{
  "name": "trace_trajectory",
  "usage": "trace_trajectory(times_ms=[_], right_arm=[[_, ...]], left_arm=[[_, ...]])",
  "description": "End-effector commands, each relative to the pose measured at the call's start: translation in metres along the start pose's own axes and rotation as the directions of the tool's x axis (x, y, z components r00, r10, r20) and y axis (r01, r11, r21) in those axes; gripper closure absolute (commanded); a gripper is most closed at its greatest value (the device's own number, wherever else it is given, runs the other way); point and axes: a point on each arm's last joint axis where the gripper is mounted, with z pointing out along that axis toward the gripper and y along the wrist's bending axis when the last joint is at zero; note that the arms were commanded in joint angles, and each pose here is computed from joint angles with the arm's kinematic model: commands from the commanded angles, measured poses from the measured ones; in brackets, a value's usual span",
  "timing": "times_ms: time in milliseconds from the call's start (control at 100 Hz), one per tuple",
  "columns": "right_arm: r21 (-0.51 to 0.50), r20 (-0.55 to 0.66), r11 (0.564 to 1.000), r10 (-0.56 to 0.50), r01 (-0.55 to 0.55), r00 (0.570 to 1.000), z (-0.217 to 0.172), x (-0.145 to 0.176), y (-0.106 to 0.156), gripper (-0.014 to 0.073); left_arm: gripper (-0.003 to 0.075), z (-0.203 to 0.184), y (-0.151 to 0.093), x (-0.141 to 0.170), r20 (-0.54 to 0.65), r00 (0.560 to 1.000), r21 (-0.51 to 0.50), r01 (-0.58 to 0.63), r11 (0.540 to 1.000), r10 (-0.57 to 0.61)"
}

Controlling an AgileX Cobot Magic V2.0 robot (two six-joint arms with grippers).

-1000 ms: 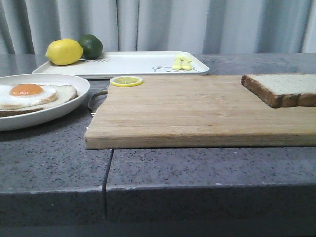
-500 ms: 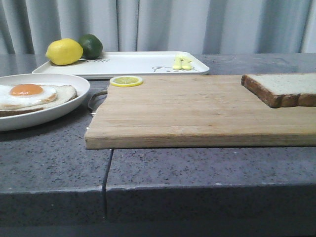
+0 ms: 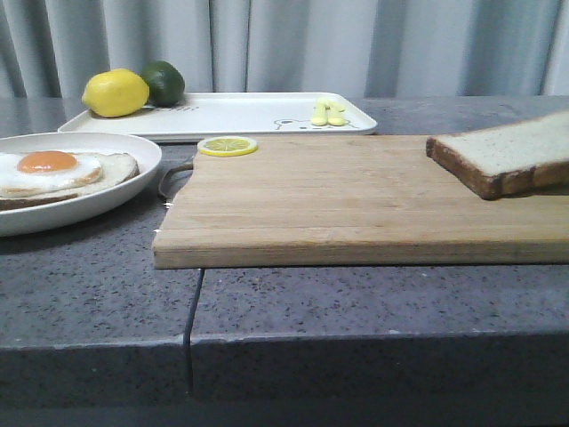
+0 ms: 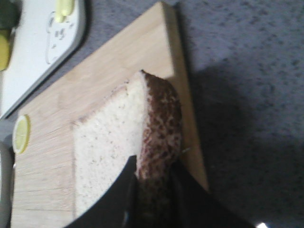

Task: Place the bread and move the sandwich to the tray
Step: 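Lift the bread slice off the cutting board with the right gripper, then carry the bread over the egg toast and lay it on top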

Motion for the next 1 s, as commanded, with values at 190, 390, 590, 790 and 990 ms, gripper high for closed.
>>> trace_trajectory(times_ms=[190, 390, 590, 790, 990], right_arm=[[-0.302, 0.218, 0.947, -0.046, 0.112, 0.975, -0.050, -0.008, 0.089, 0.0704], [-0.409, 0.229, 0.892, -0.107, 0.195, 0.968, -0.047, 0.008, 0.146, 0.0704], [-0.431, 0.246, 0.890, -0.046, 0.152, 0.968, -0.026, 0.024, 0.187, 0.0704], [-0.443, 0.164, 0.890, -0.036, 0.106, 0.986, 0.007, 0.047, 0.217, 0.0704], [-0.463, 0.067, 0.882, -0.068, 0.091, 0.995, 0.048, 0.067, 0.251, 0.0704]], left_arm=[[0.0102, -0.005, -0.003, -0.012, 0.096, 0.995, 0.020, 0.011, 1.000, -0.013], [0.0102, -0.005, -0.003, -0.012, 0.096, 0.995, 0.020, 0.011, 1.000, -0.013], [0.0102, -0.005, -0.003, -0.012, 0.096, 0.995, 0.020, 0.011, 1.000, -0.013], [0.0102, -0.005, -0.003, -0.012, 0.096, 0.995, 0.020, 0.011, 1.000, -0.013], [0.0102, -0.005, -0.003, -0.012, 0.096, 0.995, 0.020, 0.011, 1.000, -0.013]])
